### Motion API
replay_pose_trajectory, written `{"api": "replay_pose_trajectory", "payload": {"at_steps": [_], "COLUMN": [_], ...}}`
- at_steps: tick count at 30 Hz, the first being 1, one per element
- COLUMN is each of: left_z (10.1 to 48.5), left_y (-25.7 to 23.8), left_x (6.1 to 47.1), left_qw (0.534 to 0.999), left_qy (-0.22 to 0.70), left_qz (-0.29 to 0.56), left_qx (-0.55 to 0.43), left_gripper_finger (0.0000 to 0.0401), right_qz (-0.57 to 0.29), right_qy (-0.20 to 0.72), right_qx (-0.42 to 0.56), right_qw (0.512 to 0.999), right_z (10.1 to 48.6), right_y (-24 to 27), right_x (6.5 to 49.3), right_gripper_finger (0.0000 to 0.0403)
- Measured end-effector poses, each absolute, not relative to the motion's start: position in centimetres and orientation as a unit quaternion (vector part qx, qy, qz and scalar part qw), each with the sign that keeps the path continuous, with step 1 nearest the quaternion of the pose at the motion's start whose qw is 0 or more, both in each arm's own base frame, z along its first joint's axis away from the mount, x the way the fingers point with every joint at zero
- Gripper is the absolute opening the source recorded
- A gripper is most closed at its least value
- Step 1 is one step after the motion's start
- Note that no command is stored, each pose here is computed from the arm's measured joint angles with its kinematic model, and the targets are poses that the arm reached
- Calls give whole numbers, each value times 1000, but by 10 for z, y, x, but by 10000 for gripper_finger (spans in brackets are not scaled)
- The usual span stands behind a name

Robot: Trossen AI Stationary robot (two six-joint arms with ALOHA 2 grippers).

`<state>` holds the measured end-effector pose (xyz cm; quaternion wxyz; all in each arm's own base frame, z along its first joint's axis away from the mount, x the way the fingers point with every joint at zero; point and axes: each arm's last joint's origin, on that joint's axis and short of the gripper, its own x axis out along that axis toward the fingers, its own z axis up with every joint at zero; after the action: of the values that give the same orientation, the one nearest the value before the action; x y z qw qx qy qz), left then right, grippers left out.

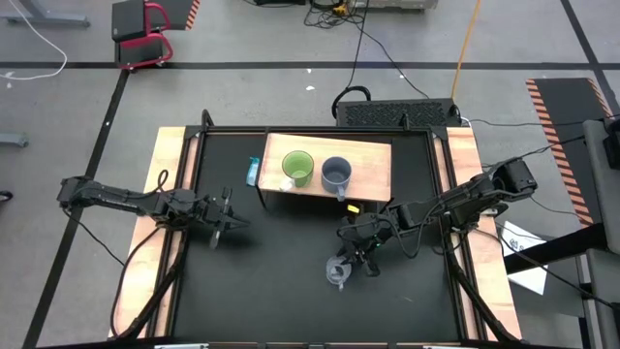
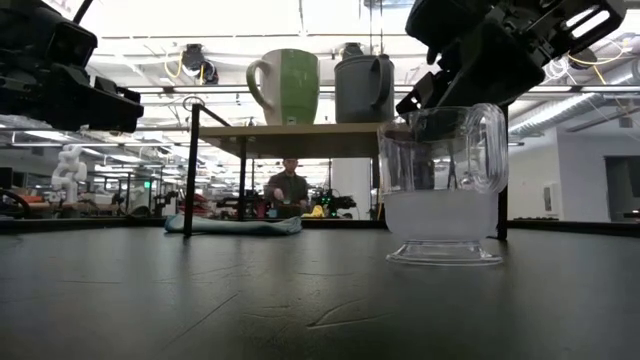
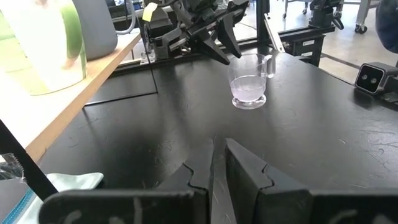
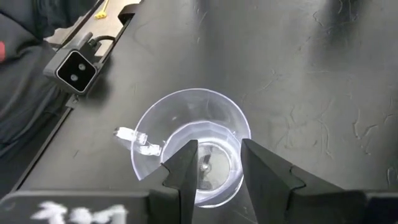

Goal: Stack small to large cups/mugs on shelf
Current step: Put the transparent cup on the shelf

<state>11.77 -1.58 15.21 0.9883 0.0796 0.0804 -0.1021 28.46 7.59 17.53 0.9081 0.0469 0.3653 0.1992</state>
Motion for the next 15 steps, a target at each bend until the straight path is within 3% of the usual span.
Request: {"api": "replay_pose_trajectory", "payload": {"at_steps": [15], "left_z": [150], "left_y": [-16], "left_x": [117], "left_qw": [988], "left_qy": [90], "left_qz": [-103], "left_qx": [78], "left_gripper_finger": [42], "right_qz": [179], "right_qy": [355], "right_qx": [25], "right_qw": [917], "right_z": [174], "right_y": [74], "right_x": [286], "right_gripper_finger": [116]}}
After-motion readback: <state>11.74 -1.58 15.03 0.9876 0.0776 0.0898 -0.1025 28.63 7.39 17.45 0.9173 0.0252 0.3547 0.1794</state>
